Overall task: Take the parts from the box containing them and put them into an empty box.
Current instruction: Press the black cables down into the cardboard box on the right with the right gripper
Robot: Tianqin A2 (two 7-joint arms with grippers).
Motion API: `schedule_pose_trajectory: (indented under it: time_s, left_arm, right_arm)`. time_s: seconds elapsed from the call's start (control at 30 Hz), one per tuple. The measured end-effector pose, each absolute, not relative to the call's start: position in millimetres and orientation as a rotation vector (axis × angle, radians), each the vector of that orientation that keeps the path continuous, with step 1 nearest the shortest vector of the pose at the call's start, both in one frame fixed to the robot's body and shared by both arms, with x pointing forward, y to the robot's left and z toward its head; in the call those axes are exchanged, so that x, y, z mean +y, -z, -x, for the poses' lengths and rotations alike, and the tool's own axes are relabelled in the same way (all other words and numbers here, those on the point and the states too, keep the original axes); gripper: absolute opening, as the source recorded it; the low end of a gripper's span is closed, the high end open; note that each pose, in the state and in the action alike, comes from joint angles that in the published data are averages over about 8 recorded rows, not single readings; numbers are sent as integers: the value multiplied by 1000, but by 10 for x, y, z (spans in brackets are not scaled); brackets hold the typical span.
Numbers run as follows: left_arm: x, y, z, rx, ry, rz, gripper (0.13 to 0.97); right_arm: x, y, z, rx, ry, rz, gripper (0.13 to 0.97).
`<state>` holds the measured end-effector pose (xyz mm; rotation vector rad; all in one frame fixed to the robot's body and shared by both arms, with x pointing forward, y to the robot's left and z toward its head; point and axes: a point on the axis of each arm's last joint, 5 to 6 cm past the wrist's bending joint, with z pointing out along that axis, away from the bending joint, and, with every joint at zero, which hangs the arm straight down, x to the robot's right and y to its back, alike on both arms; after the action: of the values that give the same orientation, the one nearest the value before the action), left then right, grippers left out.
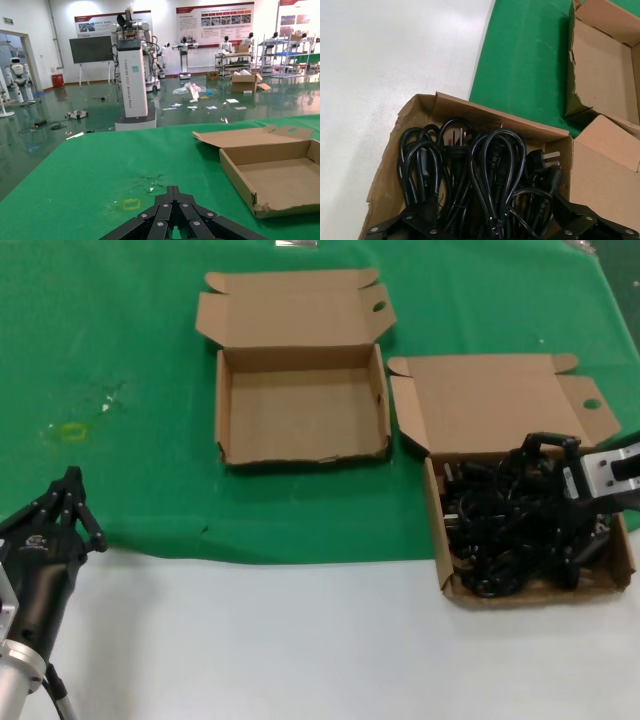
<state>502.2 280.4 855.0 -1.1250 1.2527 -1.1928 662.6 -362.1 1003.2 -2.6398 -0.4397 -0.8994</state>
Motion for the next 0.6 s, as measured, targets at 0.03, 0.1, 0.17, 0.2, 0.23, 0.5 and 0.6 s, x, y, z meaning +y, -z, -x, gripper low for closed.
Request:
schedule_pose_trajectory:
  time_s: [0.03,0.1,0.17,0.2,0.23,0.5,0.6]
  left_arm:
    - [2804,-8550,-5022,1253,1193,1125,144]
    - [2804,-8550,-5022,1253,1193,1125,144]
    - [2804,-8550,-5022,1253,1193,1125,144]
    - [2804,-8550,-5022,1253,1193,1125,144]
    - [2804,-8550,-5022,1253,1193,1125,144]
    - [2804,-8550,-5022,1253,1193,1125,144]
    - [2804,-8550,-5022,1253,1193,1125,144]
  right_arm:
    - [-3620,-10029,-6631,-440,902,2639,868]
    - [-3619,-10027,-6639,-441,908,2637,832]
    - [-3618,-10029,-6648,-441,913,2636,797]
    - [-3617,-10032,-6652,-441,915,2636,779]
    - [-3617,-10034,-6656,-441,917,2636,761]
    - [-3614,-10052,-6673,-439,929,2642,584]
    - [-3613,-10051,-6668,-436,930,2644,531]
